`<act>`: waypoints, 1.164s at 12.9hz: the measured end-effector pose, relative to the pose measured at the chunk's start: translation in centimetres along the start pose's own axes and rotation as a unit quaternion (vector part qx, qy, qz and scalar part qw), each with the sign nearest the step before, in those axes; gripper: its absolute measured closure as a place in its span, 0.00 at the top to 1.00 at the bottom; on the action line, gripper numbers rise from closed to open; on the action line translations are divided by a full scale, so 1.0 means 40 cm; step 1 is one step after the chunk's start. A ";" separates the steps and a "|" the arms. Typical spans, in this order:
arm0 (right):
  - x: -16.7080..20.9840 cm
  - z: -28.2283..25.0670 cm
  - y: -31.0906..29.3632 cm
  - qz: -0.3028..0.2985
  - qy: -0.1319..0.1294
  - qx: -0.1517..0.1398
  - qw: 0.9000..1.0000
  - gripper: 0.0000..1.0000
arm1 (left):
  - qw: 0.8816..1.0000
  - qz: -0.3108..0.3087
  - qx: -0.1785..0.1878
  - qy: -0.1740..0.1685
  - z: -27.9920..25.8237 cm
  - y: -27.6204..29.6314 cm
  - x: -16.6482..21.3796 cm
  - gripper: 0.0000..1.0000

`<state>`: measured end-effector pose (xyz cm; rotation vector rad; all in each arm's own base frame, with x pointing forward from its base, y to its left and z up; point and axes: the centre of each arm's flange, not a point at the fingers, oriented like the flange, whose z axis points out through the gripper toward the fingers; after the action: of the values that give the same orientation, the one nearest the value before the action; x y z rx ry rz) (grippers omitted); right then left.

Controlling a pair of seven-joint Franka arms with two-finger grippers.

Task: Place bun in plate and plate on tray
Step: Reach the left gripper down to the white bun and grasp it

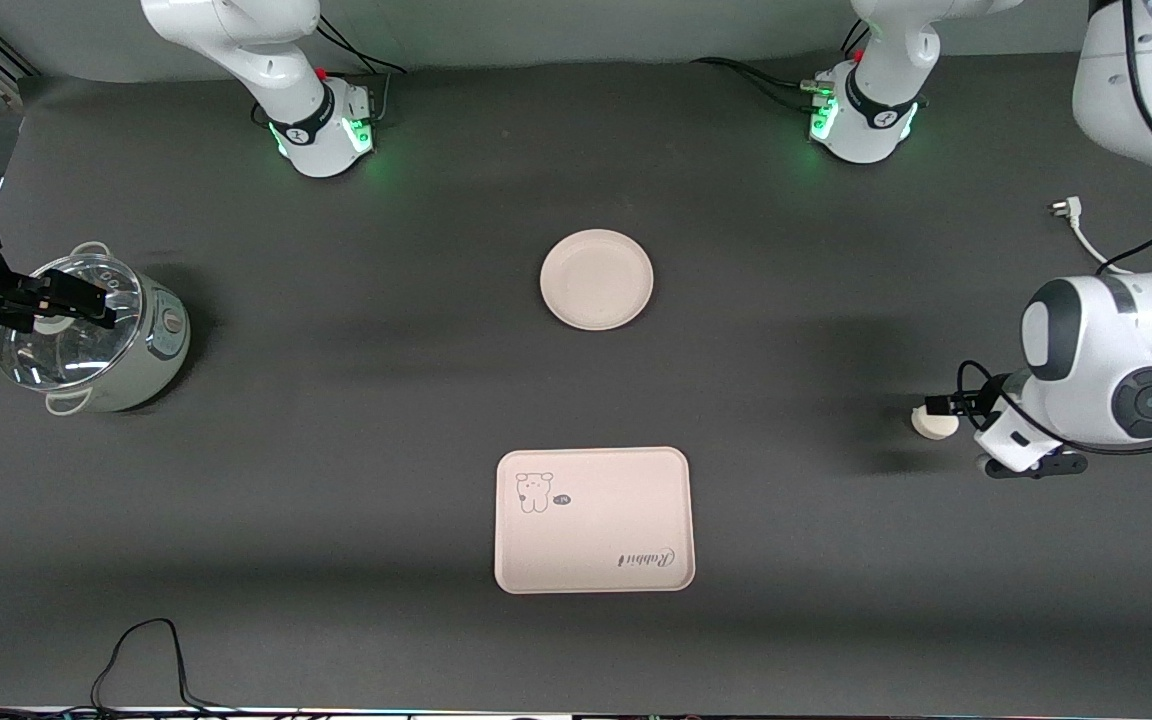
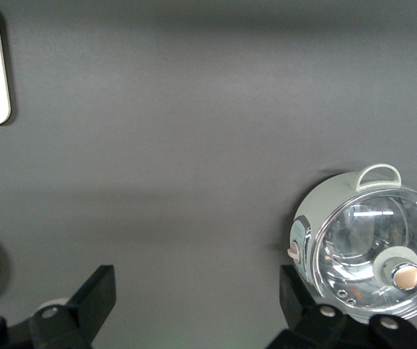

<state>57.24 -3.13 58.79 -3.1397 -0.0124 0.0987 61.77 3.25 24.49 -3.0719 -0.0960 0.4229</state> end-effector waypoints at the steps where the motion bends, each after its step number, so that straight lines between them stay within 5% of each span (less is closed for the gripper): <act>1: 0.000 0.000 0.000 0.000 0.000 0.000 1.000 1.00 | 1.000 -0.001 -0.001 0.002 0.024 0.002 0.010 1.00; 10: 0.000 0.000 0.000 0.000 0.000 0.000 1.000 1.00 | 1.000 -0.017 -0.006 0.014 0.146 0.001 0.054 0.97; 15: 0.000 0.000 0.000 0.000 0.000 0.000 1.000 1.00 | 1.000 -0.019 -0.007 0.011 0.150 0.002 0.054 0.39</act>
<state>57.24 -3.13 58.78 -3.1396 -0.0126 0.0990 62.21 3.48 18.13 -3.0817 -0.1571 0.3896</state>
